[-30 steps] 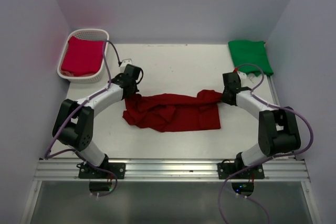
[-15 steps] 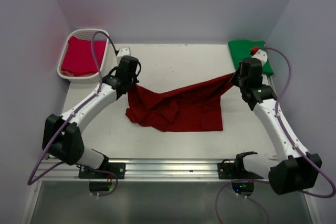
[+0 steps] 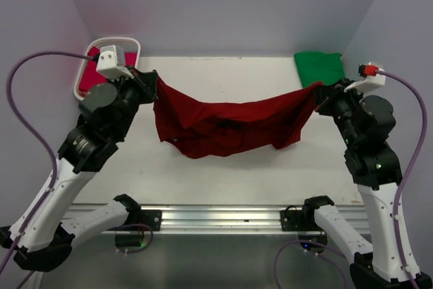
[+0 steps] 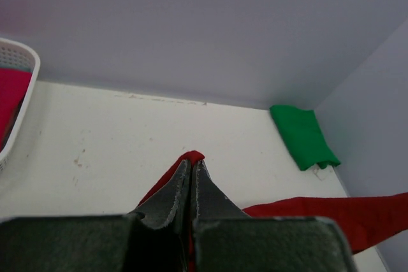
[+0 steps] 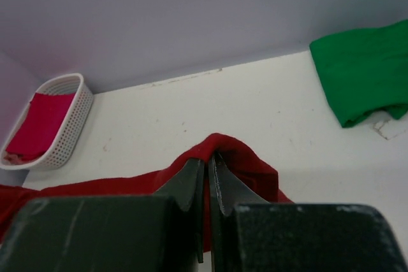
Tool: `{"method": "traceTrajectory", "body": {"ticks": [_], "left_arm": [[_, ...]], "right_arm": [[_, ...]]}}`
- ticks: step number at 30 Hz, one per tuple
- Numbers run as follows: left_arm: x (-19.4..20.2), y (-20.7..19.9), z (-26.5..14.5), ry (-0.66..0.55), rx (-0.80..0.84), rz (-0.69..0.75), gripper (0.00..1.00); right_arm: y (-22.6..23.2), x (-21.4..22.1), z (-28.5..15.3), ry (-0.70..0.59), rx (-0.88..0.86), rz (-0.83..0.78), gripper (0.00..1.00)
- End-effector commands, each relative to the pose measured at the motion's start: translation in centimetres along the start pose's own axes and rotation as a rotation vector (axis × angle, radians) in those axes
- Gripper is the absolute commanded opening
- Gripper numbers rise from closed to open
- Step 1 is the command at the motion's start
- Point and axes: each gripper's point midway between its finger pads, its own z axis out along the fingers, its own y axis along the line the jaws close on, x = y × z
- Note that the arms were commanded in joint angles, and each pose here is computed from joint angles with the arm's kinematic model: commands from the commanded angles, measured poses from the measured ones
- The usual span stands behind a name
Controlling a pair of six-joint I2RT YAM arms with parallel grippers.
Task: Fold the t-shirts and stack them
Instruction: Flatten the tshirt out
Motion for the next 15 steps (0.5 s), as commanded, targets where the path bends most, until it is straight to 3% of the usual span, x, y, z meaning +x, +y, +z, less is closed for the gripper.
{"method": "traceTrajectory", "body": {"ticks": [1, 5, 10, 14, 15], "left_arm": [[-3.3, -1.7, -3.7, -0.093, 0.172, 0.014, 0.0], [-7.1, -3.5, -10.2, -0.241, 0.416, 0.046, 0.0], [-11.8, -4.2, -17.6, -0.414, 0.598, 0.071, 0.0], [-12.9, -5.1, -20.1, -0.462, 0.634, 0.192, 0.0], [-13.3, -4.3, -19.5, -0.482, 0.547, 0.235, 0.0]], "right_arm": [[3.3, -3.2, -4.3, -0.09, -0.183, -0.053, 0.0], [5.8, -6.0, -9.9, -0.239, -0.355, -0.104, 0.0], [6.1, -10.3, -17.7, -0.468, -0.391, -0.16, 0.0], [5.7, -10.9, -16.6, -0.416, -0.335, -0.157, 0.0], [5.4, -10.7, -15.4, -0.387, -0.308, -0.152, 0.0]]}}
